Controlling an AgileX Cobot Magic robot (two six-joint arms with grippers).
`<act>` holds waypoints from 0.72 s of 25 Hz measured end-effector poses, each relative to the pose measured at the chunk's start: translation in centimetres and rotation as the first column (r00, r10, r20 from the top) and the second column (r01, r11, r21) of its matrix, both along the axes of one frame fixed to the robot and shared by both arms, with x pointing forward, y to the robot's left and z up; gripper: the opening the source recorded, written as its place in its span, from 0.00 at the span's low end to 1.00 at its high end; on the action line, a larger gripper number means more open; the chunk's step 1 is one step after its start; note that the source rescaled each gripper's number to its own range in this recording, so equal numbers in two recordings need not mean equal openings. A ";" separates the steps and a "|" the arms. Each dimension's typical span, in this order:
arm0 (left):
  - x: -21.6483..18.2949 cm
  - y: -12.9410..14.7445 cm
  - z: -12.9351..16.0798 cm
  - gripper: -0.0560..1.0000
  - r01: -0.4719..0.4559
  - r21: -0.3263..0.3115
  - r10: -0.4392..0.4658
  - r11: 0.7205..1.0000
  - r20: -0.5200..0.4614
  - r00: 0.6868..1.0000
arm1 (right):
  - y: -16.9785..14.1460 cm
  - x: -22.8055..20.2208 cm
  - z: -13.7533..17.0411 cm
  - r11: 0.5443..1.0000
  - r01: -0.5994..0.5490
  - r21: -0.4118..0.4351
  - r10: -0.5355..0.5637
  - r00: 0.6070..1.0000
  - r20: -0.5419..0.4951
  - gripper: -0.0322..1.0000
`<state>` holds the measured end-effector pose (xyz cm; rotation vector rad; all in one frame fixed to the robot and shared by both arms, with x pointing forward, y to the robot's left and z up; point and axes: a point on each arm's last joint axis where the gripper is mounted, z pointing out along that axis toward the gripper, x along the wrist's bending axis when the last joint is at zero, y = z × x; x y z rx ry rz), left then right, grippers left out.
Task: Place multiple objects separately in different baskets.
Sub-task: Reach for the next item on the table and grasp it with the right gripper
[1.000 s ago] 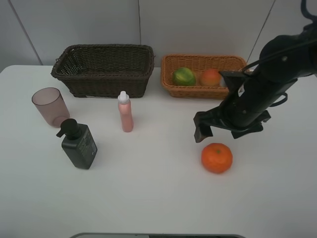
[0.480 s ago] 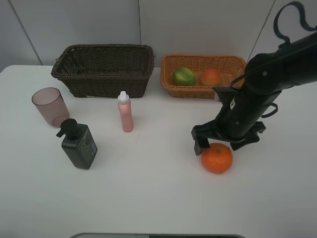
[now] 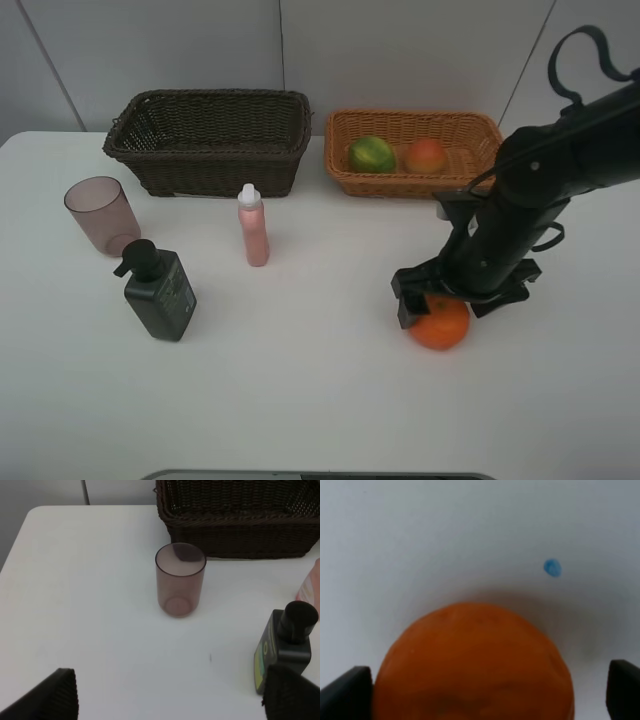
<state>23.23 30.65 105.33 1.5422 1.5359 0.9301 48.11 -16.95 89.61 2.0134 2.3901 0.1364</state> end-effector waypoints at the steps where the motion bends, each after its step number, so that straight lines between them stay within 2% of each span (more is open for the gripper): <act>1: 0.0 0.0 0.0 0.96 0.000 0.000 0.000 1.000 0.000 1.000 | 0.0 0.1 -0.1 1.000 0.000 0.002 0.000 1.000 0.004 1.00; 12: 0.0 0.0 0.0 0.96 0.000 0.000 0.000 1.000 0.000 1.000 | 0.7 -0.1 -1.8 1.000 -0.015 -0.008 0.015 1.000 -0.027 0.98; 13: 0.0 0.0 0.0 0.96 0.000 0.000 0.000 1.000 0.000 1.000 | 0.7 -0.1 -1.8 1.000 -0.016 -0.009 0.016 1.000 -0.027 0.95; 14: 0.0 0.0 0.0 0.96 0.000 0.000 0.000 1.000 0.000 1.000 | 0.7 -0.1 -1.8 1.000 -0.016 -0.009 0.016 1.000 -0.027 0.86; 15: 0.0 0.0 0.0 0.96 0.000 0.000 0.000 1.000 0.000 1.000 | 0.7 -0.1 -1.8 1.000 -0.017 -0.009 0.017 1.000 -0.026 0.71; 16: 0.0 0.0 0.0 0.96 0.000 0.000 0.000 1.000 0.000 1.000 | 0.7 -0.1 -1.8 1.000 -0.017 -0.009 0.017 1.000 -0.026 0.48; 17: 0.0 0.0 0.0 0.96 0.000 0.000 0.000 1.000 0.000 1.000 | 0.7 -0.1 -1.9 1.000 -0.017 -0.009 0.016 0.999 -0.027 0.38; 18: 0.0 0.0 0.0 0.96 0.000 0.000 0.000 1.000 0.000 1.000 | 0.7 -0.1 -1.9 1.000 -0.016 -0.009 0.015 0.999 -0.028 0.39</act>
